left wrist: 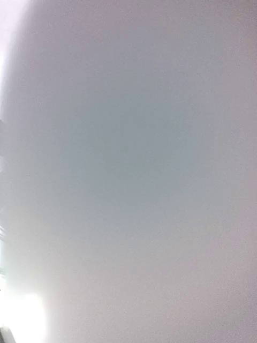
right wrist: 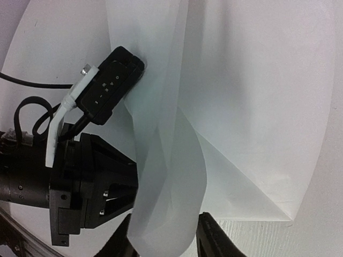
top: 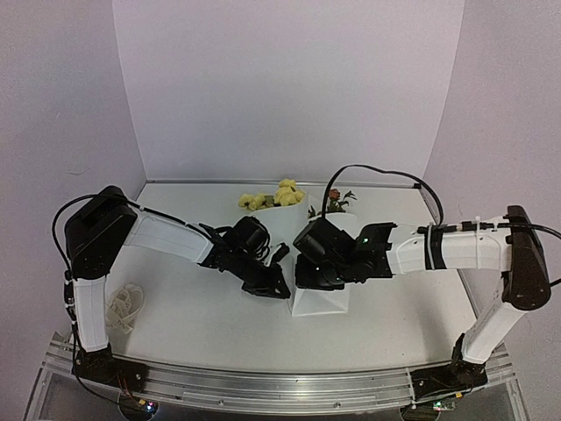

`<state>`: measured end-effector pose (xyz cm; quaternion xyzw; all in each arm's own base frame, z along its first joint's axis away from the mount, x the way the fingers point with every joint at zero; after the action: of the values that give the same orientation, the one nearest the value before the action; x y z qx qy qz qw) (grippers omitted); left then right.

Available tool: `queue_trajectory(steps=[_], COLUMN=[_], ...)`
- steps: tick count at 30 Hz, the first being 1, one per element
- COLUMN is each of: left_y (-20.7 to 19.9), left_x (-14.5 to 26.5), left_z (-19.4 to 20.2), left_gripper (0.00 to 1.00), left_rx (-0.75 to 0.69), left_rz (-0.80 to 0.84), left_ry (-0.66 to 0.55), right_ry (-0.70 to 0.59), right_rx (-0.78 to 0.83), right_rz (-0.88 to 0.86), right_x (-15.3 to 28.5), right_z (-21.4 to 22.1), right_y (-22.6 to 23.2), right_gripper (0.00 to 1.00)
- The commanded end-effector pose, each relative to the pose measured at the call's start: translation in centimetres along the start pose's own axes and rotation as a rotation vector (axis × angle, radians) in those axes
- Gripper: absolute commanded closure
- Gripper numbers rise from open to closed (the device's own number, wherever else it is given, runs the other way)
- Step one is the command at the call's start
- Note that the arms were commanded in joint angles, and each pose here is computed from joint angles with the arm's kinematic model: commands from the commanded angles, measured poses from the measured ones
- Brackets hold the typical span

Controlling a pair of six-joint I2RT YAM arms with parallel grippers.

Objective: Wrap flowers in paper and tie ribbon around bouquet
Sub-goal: Fold the wrapping paper along the fold line into a two-thirds folded shape.

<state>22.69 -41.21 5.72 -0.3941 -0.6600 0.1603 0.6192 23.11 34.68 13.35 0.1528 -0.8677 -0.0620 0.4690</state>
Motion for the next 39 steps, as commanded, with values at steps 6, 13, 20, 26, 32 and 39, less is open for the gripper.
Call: queue_trajectory(steps=[6, 13, 20, 26, 32, 39], left_y=[-3.9, -5.4, -4.9, -4.4, -3.7, -3.0], left_x=[2.6, 4.5, 2.6, 0.5, -0.7, -2.2], left_z=[-0.9, -1.6, -2.8, -2.1, -1.6, -1.3], left_gripper=[0.85, 0.82, 0.82, 0.82, 0.83, 0.83], left_rx=[-0.075, -0.028, 0.006, 0.036, 0.064, 0.080], left_rz=[0.096, 0.227, 0.266, 0.293, 0.268, 0.203], left_ry=[-0.037, -0.058, -0.025, 0.050, 0.068, 0.074], right_ry=[-0.055, -0.130, -0.171, -0.165, -0.151, -0.129], right_rx=[0.057, 0.077, 0.047, 0.000, -0.032, -0.115], right_rz=[0.024, -0.031, -0.063, -0.062, -0.073, -0.108], right_x=[0.9, 0.1, -1.1, -1.9, -1.8, -0.5], right_z=[-0.7, 0.7, 1.4, 1.2, 1.5, 1.7], right_y=[-0.8, -2.5, -3.3, -4.3, -4.8, -5.6], right_gripper=[0.98, 1.00, 1.00, 0.93, 0.77, 0.44])
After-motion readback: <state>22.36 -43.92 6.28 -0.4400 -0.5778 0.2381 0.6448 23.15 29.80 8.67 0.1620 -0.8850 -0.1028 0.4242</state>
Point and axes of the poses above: each gripper's point midway between its finger pads, its own x axis back along the fingers, its own y axis along the line the jaws close on, z = x × y, the point moved 2 cm from there along x, back along the fingers, and after that the axes turned 6 degrees about x, right-handed, at the moved point
